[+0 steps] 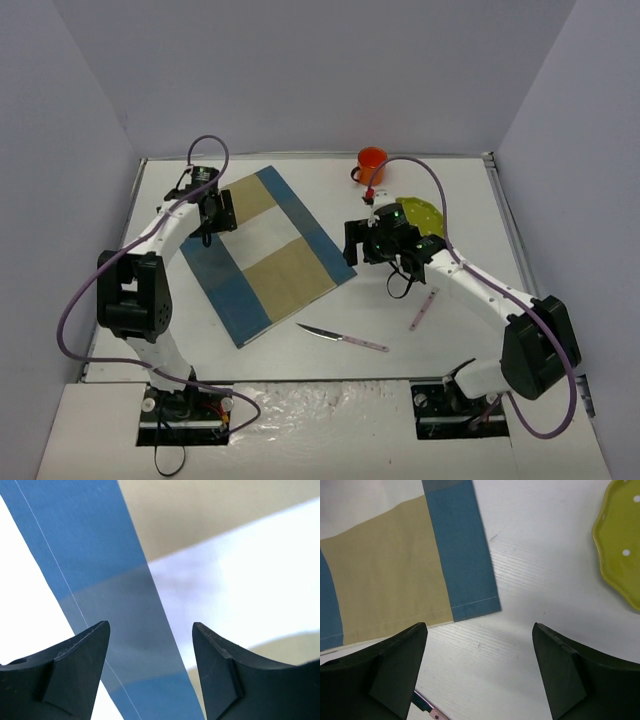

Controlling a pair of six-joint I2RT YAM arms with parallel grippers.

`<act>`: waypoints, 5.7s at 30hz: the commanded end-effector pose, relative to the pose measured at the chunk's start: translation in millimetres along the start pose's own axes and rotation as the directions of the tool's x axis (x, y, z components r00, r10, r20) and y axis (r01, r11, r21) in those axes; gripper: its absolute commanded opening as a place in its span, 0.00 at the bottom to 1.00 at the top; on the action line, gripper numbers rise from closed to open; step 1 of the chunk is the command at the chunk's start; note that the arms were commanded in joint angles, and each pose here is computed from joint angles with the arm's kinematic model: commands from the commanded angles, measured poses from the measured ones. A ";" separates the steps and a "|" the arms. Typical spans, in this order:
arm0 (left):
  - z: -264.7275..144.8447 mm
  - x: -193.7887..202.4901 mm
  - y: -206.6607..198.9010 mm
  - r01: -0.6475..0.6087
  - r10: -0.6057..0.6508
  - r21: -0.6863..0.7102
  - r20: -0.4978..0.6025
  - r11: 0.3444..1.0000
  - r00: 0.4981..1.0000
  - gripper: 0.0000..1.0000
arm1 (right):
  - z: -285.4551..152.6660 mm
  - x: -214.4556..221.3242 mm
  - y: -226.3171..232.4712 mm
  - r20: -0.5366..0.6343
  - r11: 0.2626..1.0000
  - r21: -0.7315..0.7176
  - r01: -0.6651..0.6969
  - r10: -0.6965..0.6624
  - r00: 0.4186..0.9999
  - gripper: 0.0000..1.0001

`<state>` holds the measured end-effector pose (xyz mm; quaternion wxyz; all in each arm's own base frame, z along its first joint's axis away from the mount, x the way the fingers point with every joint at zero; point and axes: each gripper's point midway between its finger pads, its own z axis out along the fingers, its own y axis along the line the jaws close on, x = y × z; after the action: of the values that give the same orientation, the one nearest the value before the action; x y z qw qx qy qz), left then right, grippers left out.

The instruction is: Set the dinner table for one person

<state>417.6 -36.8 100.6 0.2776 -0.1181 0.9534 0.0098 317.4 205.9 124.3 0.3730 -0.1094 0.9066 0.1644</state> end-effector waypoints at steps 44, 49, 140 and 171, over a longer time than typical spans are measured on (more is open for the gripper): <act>-7.2 43.1 31.2 0.229 -0.237 -0.103 -0.072 0.968 0.969 0.65 | 62.8 -65.5 -2.9 0.126 0.994 0.089 0.057 -0.068 0.990 0.56; -53.8 0.0 16.4 0.242 -0.241 0.002 0.043 0.970 0.969 0.77 | -1.9 -114.6 -28.2 0.281 0.985 0.163 -0.053 0.005 0.960 0.74; -94.1 42.8 11.0 -0.035 -0.002 0.195 0.186 0.980 0.982 0.97 | -6.5 -118.3 -188.7 0.363 0.873 0.069 -0.482 0.428 0.828 0.00; -112.9 18.2 -201.3 0.076 -0.152 0.611 0.074 0.788 0.986 0.97 | 13.5 -122.6 -121.0 0.279 0.876 -0.181 -0.447 0.482 0.831 0.00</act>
<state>360.8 -197.8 164.6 0.3267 -0.0680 0.9118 -0.2391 426.2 87.4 103.6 0.3706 0.1511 0.8861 0.2339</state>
